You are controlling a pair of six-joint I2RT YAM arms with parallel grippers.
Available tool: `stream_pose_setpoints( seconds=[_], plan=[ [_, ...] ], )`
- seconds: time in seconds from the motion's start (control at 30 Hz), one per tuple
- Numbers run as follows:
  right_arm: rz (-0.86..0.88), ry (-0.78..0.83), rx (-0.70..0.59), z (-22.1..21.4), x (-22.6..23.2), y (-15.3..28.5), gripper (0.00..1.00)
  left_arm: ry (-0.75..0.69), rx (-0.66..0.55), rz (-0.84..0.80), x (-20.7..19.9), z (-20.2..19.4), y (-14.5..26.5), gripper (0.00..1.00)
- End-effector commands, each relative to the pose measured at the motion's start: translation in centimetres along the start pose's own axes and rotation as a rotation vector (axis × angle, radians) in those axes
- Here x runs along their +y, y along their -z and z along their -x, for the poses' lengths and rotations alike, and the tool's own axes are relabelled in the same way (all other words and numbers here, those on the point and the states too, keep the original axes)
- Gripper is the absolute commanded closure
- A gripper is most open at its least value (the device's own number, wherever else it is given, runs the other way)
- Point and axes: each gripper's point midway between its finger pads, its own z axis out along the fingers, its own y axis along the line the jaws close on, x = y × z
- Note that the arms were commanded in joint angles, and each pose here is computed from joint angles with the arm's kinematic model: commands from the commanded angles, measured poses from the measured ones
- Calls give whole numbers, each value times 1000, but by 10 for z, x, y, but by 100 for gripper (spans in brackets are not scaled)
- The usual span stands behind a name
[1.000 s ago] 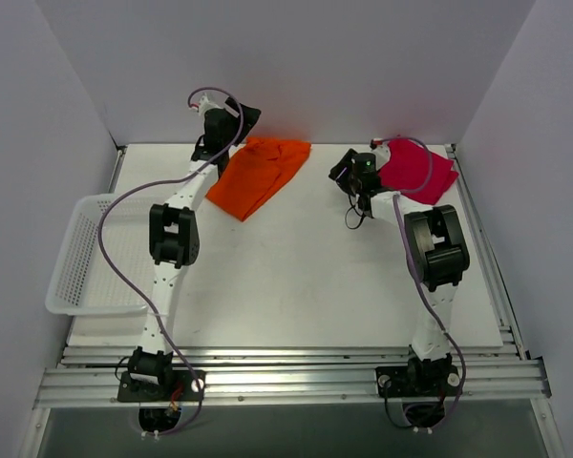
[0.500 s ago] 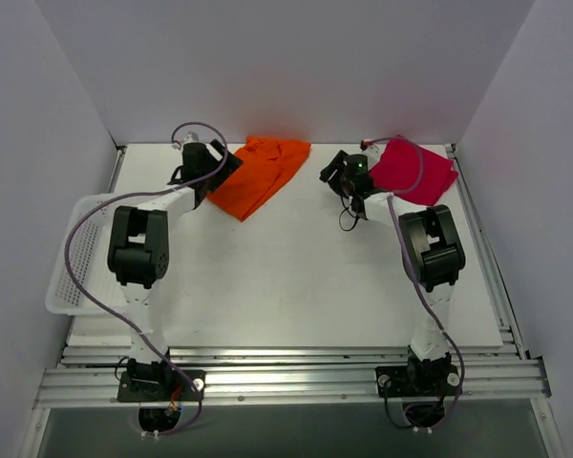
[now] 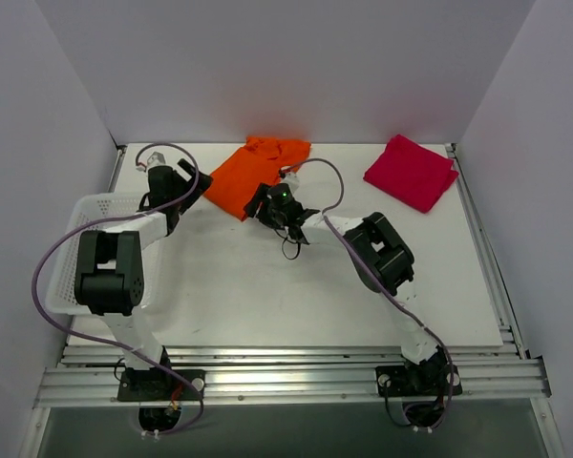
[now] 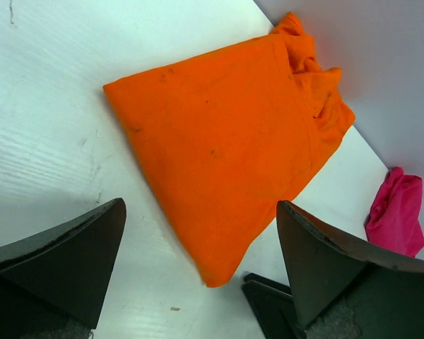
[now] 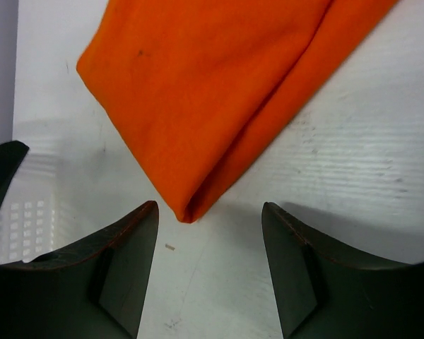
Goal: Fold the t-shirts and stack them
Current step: Fold the folded rectangular tshirt in 1/3 of the way
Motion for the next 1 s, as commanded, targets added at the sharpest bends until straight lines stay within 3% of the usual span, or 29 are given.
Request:
stream_pose_setpoints(
  seconds=[0.0,0.37,0.43,0.47,0.5,0.63,0.83,0.97],
  plan=[
    [30,-33,6,-9,22,-10,44,-14,-96,-94,-23,41,20,3],
    [-4,-41,56,-39,15,-44,44,7,-111,-91,-1,53,31,3],
    [-9,-40,61,-43,13,-47,50,9,-107,-94,1,53,31,3],
    [-9,-38,61,-44,12,-50,59,10,-107,-88,5,54,31,3],
    [-12,-39,64,-45,11,-51,74,12,-107,-86,7,54,31,3],
    [-32,-32,74,-48,2,-54,100,16,-105,-88,12,56,31,3],
    [-107,-10,55,-40,-23,-32,100,14,-99,-90,11,55,35,3],
    [-171,-7,-10,-10,-36,14,100,-3,-115,-93,-5,51,50,3]
  ],
)
